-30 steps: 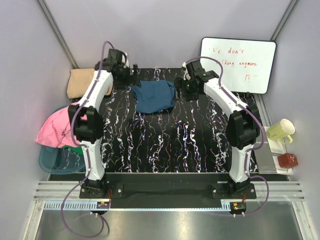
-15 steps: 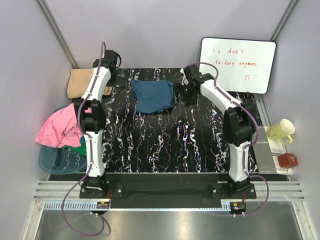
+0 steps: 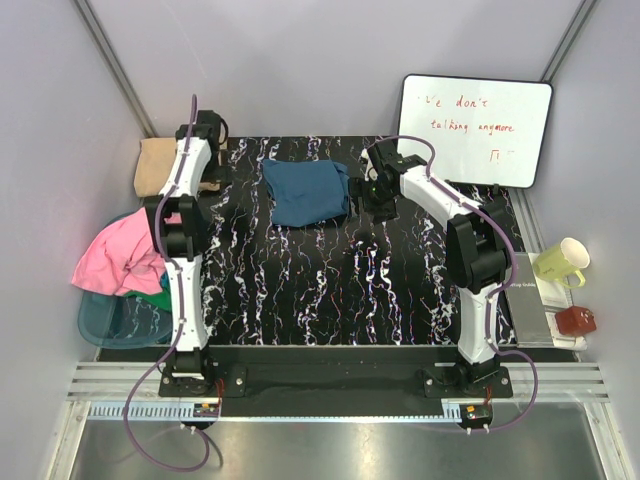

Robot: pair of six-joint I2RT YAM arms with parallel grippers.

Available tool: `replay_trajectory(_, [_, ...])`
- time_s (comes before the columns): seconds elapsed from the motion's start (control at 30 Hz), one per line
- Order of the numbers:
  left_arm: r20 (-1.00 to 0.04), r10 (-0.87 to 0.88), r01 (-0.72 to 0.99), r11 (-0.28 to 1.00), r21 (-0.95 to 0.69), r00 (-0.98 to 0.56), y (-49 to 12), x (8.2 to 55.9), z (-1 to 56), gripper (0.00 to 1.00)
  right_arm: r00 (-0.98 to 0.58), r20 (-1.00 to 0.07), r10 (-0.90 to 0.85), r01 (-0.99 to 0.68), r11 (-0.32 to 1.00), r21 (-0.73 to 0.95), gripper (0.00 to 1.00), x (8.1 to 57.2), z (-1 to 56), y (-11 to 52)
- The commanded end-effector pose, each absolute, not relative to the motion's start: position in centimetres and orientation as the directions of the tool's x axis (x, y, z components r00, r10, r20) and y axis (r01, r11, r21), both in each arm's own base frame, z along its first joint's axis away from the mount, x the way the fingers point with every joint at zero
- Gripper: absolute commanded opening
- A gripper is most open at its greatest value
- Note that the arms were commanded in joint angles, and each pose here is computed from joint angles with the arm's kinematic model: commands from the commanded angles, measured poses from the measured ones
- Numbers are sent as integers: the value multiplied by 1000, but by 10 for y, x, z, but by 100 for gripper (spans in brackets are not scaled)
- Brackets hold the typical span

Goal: Fold and stack the t-shirts
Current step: Put the neatly folded tshirt into the corner of the board with the left arm

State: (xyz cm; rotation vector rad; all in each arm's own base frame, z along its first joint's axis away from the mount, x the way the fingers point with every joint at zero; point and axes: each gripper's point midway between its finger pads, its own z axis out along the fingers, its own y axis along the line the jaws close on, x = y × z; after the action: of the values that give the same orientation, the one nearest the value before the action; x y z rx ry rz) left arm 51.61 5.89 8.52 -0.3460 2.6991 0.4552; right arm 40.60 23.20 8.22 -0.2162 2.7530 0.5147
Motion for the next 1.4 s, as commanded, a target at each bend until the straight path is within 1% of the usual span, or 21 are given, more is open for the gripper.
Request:
replay_trajectory(0.0, [-442,-170,-309,913,266,-881,68,531,85,99,-897,-431,-95,-259,904,339,81,412,113,240])
replay_trajectory(0.17, [-443,-183,-315,918,243,-877,70,543,67,99,-894,-435,-107,-265,909,322,81,411,111,238])
replay_trajectory(0.27, [-461,-195,-327,918,226,-866,71,552,61,99,-892,-437,-115,-270,911,312,81,411,109,236])
replay_trajectory(0.33, [-483,-197,-334,918,214,-853,71,560,58,93,-894,-432,-117,-268,914,306,82,412,106,235])
replay_trajectory(0.37, [-501,-200,-341,917,207,-842,72,565,59,88,-895,-431,-116,-267,913,308,81,412,106,236])
replay_trajectory(0.4, [-507,-201,-343,917,204,-838,72,568,57,74,-895,-430,-118,-268,913,309,82,412,105,236])
replay_trajectory(0.47, [-531,-205,-352,916,191,-822,71,575,59,56,-899,-422,-115,-262,914,310,82,412,102,236])
replay_trajectory(0.5, [-535,-209,-356,916,187,-818,71,577,57,40,-899,-423,-113,-260,915,309,82,413,102,236])
replay_trajectory(0.6, [-540,-228,-366,916,163,-810,71,580,52,15,-904,-414,-111,-256,914,314,82,413,98,237])
replay_trajectory(0.63, [-542,-236,-371,916,153,-806,71,581,51,2,-905,-410,-113,-256,914,314,82,412,97,237])
replay_trajectory(0.67, [-541,-239,-371,916,149,-807,71,581,47,0,-906,-409,-112,-255,914,315,82,413,96,238])
replay_trajectory(0.9, [-525,-241,-357,925,130,-816,67,574,46,0,-910,-400,-105,-248,913,324,82,416,92,241])
replay_trajectory(0.93, [-509,-241,-349,928,128,-826,65,569,42,0,-910,-401,-102,-247,912,328,82,416,93,242])
replay_trajectory(0.97, [-529,-242,-352,929,117,-813,64,570,54,0,-913,-396,-94,-239,912,334,82,416,93,243])
replay_trajectory(1.13, [-524,-227,-316,945,86,-821,50,560,66,0,-921,-381,-80,-226,907,355,82,414,92,247])
replay_trajectory(1.17, [-539,-223,-313,946,82,-813,48,560,74,0,-924,-376,-74,-219,908,358,82,414,91,246])
replay_trajectory(1.37, [-520,-205,-280,957,70,-829,29,548,74,0,-929,-362,-74,-215,905,366,82,411,87,248])
